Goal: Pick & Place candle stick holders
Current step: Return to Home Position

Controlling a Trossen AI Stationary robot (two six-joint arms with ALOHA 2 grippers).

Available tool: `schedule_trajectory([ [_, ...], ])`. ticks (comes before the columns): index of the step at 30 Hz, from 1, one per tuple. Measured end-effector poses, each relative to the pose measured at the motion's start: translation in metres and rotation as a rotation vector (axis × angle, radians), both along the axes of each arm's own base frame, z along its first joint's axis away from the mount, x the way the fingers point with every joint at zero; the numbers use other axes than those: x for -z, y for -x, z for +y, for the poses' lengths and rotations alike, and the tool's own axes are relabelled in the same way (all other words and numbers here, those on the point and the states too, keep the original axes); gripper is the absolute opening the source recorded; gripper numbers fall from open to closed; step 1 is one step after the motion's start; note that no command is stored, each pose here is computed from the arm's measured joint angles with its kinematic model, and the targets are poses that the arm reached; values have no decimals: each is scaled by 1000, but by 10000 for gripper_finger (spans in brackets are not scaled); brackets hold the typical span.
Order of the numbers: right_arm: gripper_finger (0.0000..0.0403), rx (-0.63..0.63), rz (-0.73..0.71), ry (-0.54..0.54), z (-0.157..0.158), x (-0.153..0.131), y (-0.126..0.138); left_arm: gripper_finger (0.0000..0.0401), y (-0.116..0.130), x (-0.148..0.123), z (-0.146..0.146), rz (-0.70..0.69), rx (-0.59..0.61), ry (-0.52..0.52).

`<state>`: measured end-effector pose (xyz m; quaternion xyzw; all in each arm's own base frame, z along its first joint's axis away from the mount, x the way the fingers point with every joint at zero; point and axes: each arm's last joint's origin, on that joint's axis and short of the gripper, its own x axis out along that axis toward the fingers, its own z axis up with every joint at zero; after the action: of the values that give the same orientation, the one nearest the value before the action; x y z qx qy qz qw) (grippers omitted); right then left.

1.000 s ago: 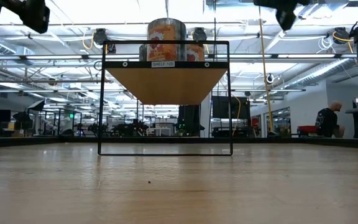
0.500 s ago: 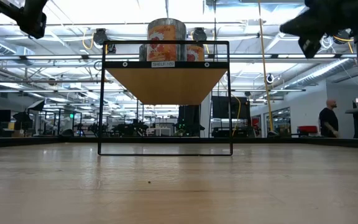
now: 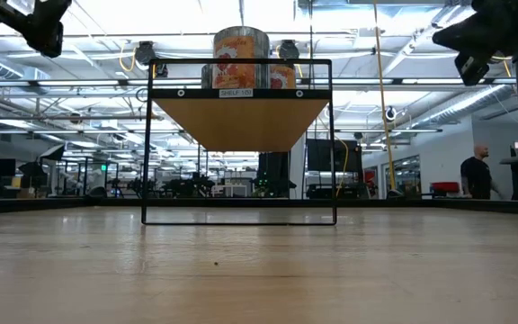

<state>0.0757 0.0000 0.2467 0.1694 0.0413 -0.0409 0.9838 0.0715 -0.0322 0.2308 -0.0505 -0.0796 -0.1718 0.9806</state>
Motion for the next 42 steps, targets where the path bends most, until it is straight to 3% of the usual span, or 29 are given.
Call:
schedule_trajectory([
  [11,0,10,3,-54,0,32,-1,379,-9,23,-3,-4,-48,16],
  [18,0,77,26,-28,-2,42,-2,379,-16,44,-3,13,-109,39],
  [26,0,102,32,-55,-2,54,-7,379,-20,48,4,25,-200,19],
  [32,0,54,-20,-73,-1,70,-16,379,-20,48,6,20,-172,8],
  [42,0,52,-13,-32,-1,70,-16,379,-22,53,8,72,-171,27],
])
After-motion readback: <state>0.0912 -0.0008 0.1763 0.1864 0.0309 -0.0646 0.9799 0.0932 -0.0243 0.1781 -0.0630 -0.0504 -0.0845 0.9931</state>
